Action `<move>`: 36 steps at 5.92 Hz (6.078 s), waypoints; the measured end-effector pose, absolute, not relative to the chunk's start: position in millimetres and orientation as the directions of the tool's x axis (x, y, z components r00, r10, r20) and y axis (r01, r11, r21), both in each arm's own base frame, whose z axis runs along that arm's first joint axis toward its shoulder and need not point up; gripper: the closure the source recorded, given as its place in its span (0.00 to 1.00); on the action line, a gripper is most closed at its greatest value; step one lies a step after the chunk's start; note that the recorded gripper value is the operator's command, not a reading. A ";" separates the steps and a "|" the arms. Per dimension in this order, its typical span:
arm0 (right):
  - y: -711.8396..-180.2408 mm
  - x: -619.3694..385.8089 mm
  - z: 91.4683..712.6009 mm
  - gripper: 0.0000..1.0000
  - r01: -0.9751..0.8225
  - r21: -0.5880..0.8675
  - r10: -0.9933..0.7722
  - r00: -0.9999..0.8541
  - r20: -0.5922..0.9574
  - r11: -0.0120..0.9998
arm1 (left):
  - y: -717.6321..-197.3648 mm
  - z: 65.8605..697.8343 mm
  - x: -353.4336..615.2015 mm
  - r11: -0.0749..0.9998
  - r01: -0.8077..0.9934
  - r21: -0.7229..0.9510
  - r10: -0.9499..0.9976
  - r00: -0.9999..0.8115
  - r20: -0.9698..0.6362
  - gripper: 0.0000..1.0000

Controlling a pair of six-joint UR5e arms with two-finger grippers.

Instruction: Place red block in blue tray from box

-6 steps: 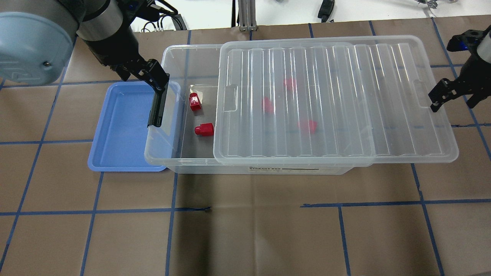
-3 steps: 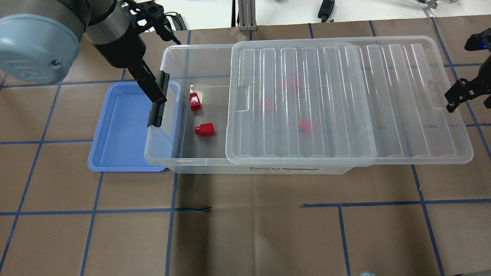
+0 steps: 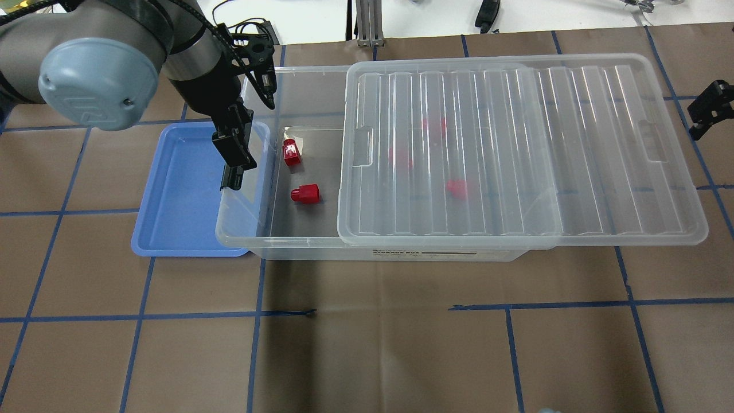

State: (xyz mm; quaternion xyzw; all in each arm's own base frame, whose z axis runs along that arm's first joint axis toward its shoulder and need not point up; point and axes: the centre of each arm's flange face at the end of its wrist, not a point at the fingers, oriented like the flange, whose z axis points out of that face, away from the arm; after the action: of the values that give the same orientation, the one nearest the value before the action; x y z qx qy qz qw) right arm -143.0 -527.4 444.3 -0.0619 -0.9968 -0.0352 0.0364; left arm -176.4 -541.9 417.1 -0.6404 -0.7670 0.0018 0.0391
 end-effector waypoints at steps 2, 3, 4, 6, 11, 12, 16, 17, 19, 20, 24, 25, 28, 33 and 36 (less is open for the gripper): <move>-535.5 -50.9 507.1 0.00 0.199 0.040 0.197 -0.979 0.048 0.979 | -563.1 363.8 -188.1 0.122 0.991 -0.051 0.990 -0.118 0.072 0.02; -539.0 8.6 526.3 0.00 0.212 0.019 0.212 -0.977 0.010 0.977 | -569.2 335.3 -191.0 0.116 0.992 -0.055 0.992 -0.113 0.063 0.02; -537.4 61.2 535.6 0.00 0.223 0.011 0.223 -0.974 -0.036 0.975 | -572.5 306.2 -194.2 0.114 0.992 -0.058 0.992 -0.111 0.053 0.02; -531.4 103.1 535.3 0.00 0.228 0.024 0.229 -0.972 -0.058 0.973 | -584.9 247.0 -202.6 0.108 0.992 -0.063 0.993 -0.106 0.044 0.02; -527.1 108.6 515.2 0.00 0.213 0.053 0.215 -0.976 -0.042 0.976 | -586.1 185.9 -224.2 0.077 0.996 -0.045 0.993 -0.072 0.094 0.74; -526.2 108.2 514.5 0.00 0.216 0.056 0.218 -0.975 -0.038 0.975 | -586.5 184.8 -224.2 0.073 0.996 -0.044 0.993 -0.069 0.095 0.85; -521.8 112.4 515.9 0.00 0.210 0.042 0.209 -0.978 0.011 0.977 | -591.5 234.0 -220.2 0.085 0.995 -0.045 0.996 -0.084 0.021 0.88; -521.7 112.4 515.3 0.00 0.210 0.043 0.210 -0.978 0.012 0.977 | -586.2 271.6 -216.9 0.093 0.995 -0.043 0.996 -0.093 -0.007 0.88; -524.2 109.3 512.4 0.00 0.206 0.047 0.205 -0.979 0.018 0.977 | -575.7 350.0 -199.8 0.111 0.993 -0.038 0.994 -0.112 -0.019 0.88; -528.9 95.0 509.8 0.00 0.168 0.050 0.167 -0.986 0.024 0.984 | -575.4 373.4 -171.0 0.133 0.990 -0.037 0.991 -0.134 -0.025 0.88; -549.2 -95.5 473.9 0.00 0.062 0.107 0.057 -0.997 0.049 0.992 | -569.5 354.0 -51.4 0.076 0.997 -0.029 0.997 -0.076 -0.001 0.88; -553.5 -144.5 444.5 0.00 0.085 0.121 0.073 -0.992 0.100 0.989 | -565.6 328.2 -26.3 0.067 0.997 -0.030 0.998 -0.067 -0.003 0.88; -533.8 -214.9 360.9 0.00 0.130 0.100 0.116 -0.984 0.137 0.986 | -567.1 238.3 -1.8 -0.007 1.000 -0.028 1.000 0.007 -0.013 0.85; -532.4 -164.6 342.9 0.00 0.094 0.068 0.094 -0.996 -0.007 0.993 | -575.7 196.4 0.6 -0.004 1.000 -0.030 1.000 0.004 0.005 0.13; -529.4 -110.3 341.3 0.00 0.092 0.069 0.094 -0.995 -0.025 0.993 | -581.1 246.6 -4.0 0.008 1.000 -0.023 1.000 -0.007 0.007 0.13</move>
State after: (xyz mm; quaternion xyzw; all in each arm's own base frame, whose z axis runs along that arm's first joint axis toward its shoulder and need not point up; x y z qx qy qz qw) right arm -110.3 -529.4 341.3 -0.0465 -0.9982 -0.0341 -0.0143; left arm -4.0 -581.1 246.6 -0.7044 -0.7097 0.0057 0.0103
